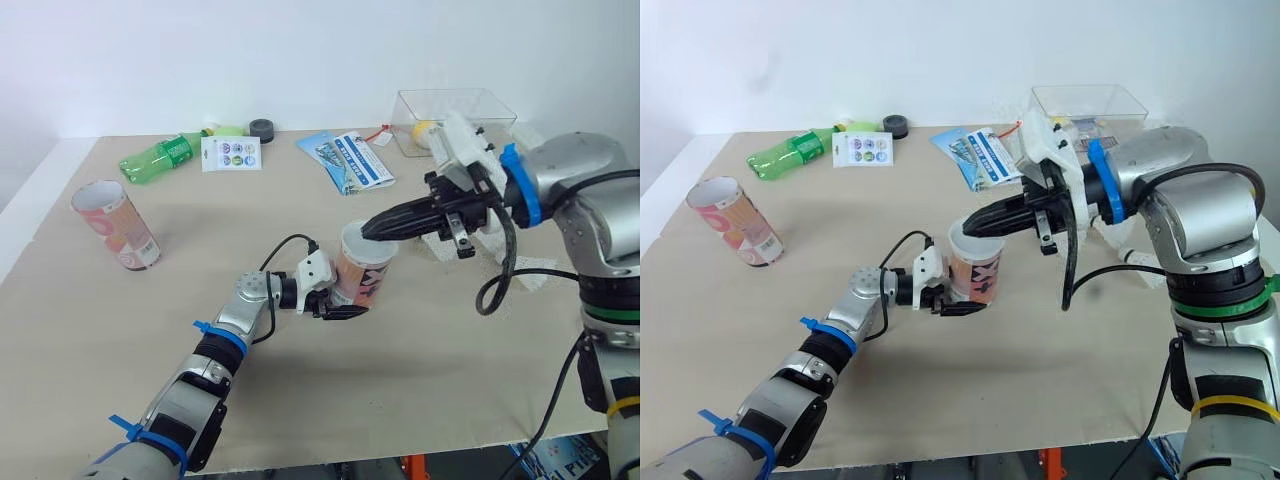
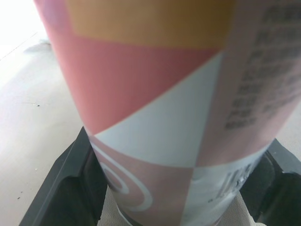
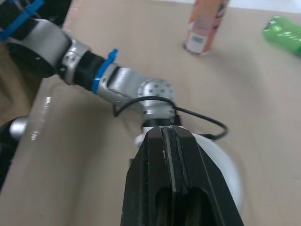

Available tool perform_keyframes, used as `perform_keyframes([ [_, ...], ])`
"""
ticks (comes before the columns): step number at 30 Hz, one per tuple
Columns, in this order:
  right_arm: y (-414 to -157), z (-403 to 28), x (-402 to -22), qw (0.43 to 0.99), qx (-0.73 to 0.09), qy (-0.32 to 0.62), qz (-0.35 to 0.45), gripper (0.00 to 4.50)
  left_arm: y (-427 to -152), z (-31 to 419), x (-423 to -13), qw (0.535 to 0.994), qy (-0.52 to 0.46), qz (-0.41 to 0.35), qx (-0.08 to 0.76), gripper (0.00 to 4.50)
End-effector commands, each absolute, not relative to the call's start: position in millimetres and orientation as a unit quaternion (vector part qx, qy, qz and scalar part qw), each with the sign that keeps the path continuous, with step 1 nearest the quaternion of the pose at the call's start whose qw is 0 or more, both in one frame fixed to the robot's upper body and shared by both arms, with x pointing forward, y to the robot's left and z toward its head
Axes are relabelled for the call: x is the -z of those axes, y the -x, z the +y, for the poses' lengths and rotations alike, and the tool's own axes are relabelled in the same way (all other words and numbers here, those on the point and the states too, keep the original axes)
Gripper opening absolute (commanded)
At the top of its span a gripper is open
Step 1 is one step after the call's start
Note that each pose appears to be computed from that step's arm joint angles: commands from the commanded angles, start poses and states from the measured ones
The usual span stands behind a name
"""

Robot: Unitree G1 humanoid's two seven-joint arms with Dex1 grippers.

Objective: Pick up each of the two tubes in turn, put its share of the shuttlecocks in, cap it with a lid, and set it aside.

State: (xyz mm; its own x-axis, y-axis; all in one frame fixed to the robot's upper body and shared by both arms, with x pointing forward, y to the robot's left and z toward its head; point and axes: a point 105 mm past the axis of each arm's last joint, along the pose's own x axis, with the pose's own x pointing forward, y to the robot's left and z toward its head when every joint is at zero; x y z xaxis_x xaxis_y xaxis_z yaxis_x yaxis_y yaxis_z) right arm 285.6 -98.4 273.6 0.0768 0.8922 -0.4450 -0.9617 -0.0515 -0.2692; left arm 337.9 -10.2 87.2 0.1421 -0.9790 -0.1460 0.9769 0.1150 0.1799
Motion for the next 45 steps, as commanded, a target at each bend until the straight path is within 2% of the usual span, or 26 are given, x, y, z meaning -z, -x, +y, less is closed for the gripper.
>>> perform_keyframes([
  [1, -281, -98, -276, 0.679, -0.68, 0.272, 0.059, 0.06, -326, -10, -63, 0.733, -0.112, 0.04, 0.67, 3.29],
  [23, -288, -104, -258, 0.673, -0.676, 0.285, 0.091, 0.06, -327, -8, -62, 0.734, -0.113, 0.042, 0.669, 3.29],
  [45, -298, -107, -286, 0.689, -0.66, 0.295, 0.054, 0.06, -323, -10, -59, 0.728, -0.112, 0.047, 0.674, 3.29],
])
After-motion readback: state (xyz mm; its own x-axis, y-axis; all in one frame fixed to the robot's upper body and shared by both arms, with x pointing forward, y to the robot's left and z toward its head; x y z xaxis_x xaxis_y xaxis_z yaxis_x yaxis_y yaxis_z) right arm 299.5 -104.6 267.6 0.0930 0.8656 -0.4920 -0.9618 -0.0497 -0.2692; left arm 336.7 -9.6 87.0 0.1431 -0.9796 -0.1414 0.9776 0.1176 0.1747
